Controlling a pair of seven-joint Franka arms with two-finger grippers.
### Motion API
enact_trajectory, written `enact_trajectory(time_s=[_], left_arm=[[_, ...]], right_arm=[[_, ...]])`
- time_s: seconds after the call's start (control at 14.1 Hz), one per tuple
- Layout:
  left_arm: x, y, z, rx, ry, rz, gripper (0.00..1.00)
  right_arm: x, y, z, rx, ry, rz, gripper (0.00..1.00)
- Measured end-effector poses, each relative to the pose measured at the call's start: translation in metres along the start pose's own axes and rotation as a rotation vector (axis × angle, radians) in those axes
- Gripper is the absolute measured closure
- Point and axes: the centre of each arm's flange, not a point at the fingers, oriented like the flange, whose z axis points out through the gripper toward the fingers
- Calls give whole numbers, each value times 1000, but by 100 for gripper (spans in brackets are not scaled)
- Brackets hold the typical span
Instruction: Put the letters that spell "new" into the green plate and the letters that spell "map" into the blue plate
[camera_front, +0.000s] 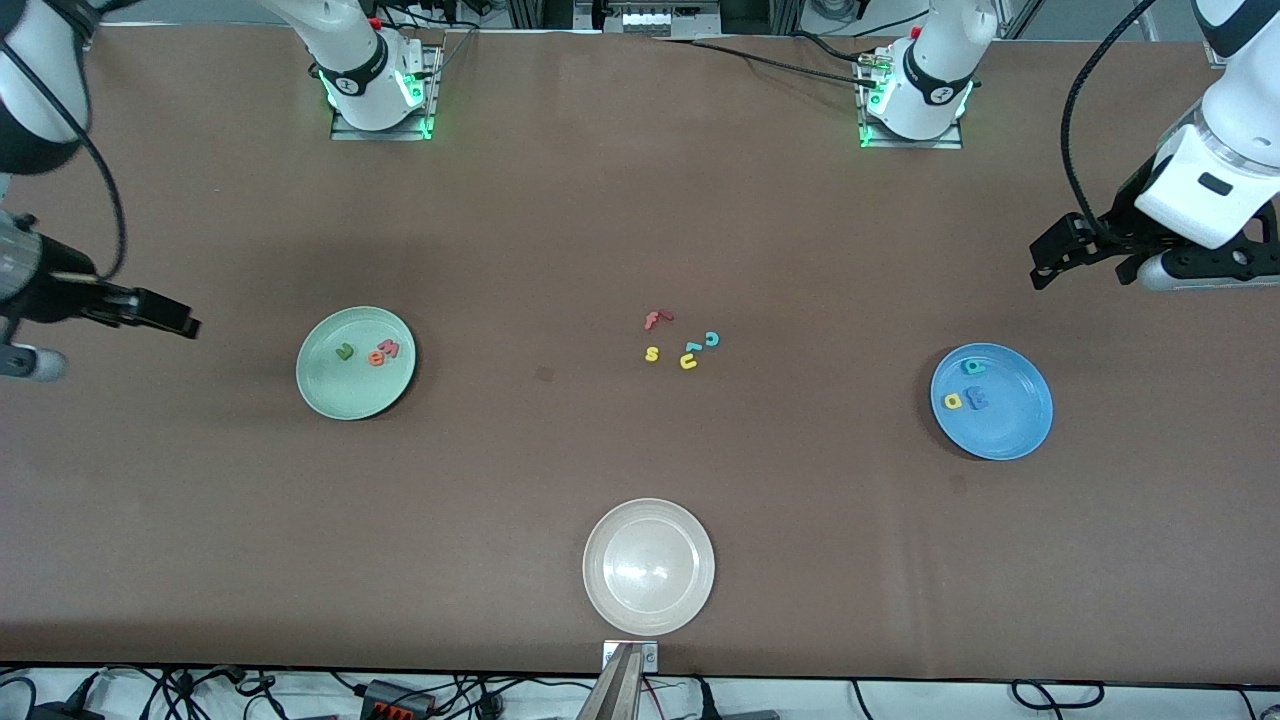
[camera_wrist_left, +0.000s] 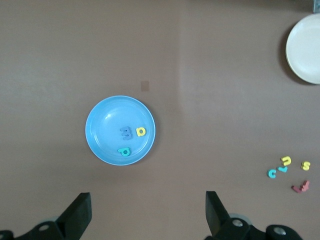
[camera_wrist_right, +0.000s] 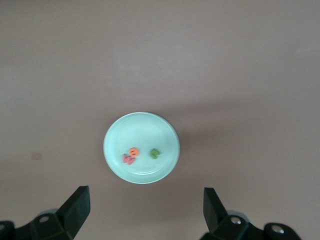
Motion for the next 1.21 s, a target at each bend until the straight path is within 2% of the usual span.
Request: enact_trajectory(time_s=[0.21, 0.43, 0.71, 0.92, 1.21], left_arm=[[-2, 2, 1, -1, -13, 23, 0], [-4, 11, -13, -3, -7, 43, 0], [-8, 18, -39, -4, -2, 58, 0], [-8, 19, -40, -5, 1, 59, 0], [-7, 21, -43, -7, 6, 61, 0]], right_arm=[[-7, 27, -22, -5, 36, 2, 0], [-6, 51, -23, 7, 37, -26, 0], [-7, 45, -25, 3, 39, -56, 0], [-17, 39, -31, -24, 13, -81, 0], [-42, 42, -32, -25, -17, -87, 0]])
